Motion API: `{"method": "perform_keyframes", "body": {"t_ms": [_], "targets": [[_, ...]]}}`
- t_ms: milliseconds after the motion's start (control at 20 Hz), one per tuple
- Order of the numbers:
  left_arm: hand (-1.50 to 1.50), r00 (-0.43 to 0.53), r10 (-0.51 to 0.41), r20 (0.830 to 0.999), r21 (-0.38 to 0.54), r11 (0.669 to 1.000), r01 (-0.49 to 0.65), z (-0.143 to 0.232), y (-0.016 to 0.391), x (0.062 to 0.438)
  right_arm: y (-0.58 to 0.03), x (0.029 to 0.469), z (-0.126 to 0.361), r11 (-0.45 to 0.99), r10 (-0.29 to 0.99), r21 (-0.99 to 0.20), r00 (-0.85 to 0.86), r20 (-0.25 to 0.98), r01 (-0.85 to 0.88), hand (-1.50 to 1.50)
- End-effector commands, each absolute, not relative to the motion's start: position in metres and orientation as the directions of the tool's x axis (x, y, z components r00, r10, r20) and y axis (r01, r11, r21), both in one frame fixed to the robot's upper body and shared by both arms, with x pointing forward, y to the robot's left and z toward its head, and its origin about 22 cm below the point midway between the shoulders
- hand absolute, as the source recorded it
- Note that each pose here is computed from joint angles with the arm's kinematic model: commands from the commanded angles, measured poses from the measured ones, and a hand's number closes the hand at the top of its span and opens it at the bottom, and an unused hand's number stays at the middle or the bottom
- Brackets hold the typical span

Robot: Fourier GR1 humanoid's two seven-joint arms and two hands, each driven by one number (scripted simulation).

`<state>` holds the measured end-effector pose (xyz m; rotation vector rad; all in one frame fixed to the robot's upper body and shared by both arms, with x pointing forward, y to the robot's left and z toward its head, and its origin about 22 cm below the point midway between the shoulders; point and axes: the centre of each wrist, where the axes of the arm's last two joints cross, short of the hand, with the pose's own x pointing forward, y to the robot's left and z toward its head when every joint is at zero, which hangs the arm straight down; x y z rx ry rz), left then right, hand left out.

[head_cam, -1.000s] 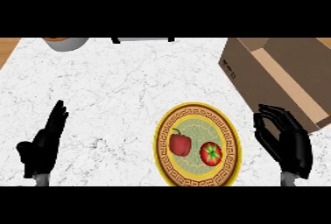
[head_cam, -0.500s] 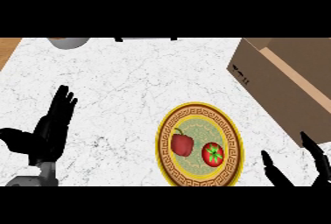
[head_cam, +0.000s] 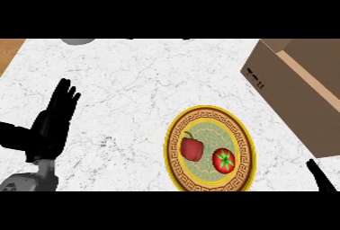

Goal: Pick the bell pepper from the plate and place it in the cardboard box

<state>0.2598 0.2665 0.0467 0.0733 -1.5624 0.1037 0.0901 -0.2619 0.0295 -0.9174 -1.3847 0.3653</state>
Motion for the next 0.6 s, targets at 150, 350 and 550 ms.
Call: {"method": "perform_keyframes", "body": {"t_ms": [150,350,550], "targets": [[0.0,0.006,0.019,1.0,-0.019,0.995,-0.101,0.059,0.262,0.27,-0.225,0.084,0.102,0.627,0.719,-0.772,0.303,0.626,0.108,-1.5],[0.0,0.014,0.022,1.0,-0.021,0.996,-0.083,0.057,0.254,0.265,-0.189,0.095,0.128,0.673,0.691,-0.733,0.271,0.67,0.097,-1.5],[0.0,0.015,0.021,1.0,-0.02,0.995,-0.101,0.054,0.256,0.267,-0.158,0.121,0.142,0.665,0.698,-0.739,0.266,0.665,0.103,-1.5]]}}
